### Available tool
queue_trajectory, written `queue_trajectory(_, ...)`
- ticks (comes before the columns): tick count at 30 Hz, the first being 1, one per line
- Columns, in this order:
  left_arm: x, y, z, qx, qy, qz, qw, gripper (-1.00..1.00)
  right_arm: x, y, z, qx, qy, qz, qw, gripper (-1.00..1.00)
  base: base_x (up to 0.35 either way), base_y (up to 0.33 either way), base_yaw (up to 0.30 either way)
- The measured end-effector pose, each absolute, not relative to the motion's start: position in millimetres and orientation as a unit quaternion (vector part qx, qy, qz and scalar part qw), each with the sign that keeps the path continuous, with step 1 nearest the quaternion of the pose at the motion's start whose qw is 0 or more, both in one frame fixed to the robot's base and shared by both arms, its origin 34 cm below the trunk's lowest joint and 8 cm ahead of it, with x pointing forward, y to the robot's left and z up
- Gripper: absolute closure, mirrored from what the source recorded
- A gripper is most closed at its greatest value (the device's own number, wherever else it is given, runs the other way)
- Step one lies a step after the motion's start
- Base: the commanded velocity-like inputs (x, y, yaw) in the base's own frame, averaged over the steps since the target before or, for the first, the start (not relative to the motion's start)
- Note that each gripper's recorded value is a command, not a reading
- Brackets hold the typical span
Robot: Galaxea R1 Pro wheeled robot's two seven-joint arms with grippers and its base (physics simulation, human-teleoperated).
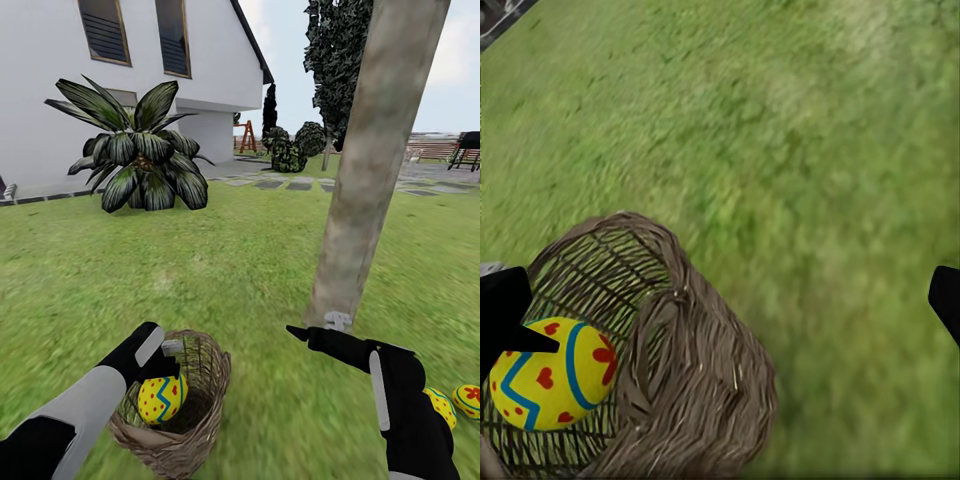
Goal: Take the three Easter eggs out of the wicker basket on the lawn in the garden, then place them on the lawn next to a single tree (choose any tree) so that all three eggs are next to the same tree and none are left in the basket.
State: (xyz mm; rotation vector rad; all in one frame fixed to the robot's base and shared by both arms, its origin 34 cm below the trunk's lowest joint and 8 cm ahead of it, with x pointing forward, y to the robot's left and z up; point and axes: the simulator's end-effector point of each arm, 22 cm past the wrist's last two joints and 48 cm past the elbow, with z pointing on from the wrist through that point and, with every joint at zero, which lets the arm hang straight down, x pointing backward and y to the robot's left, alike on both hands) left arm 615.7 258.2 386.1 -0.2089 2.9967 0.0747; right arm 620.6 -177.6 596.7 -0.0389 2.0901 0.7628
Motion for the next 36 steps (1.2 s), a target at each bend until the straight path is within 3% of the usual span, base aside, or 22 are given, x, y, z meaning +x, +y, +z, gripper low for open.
queue_trajectory(21,624,258,431,-0.07,0.991,0.022,0.109,1.0,612,-178,640,-0.028,0.824,0.307,0.475,-1.0,-0.002,0.0,0.0)
queue_trajectory(29,655,246,487,-0.058,0.982,0.008,0.182,1.0,607,-177,659,-0.033,0.817,0.306,0.488,-1.0,0.0,0.0,0.0)
queue_trajectory(36,663,245,509,-0.057,0.98,0.007,0.192,1.0,611,-178,674,-0.033,0.816,0.306,0.49,-1.0,0.0,0.0,0.0)
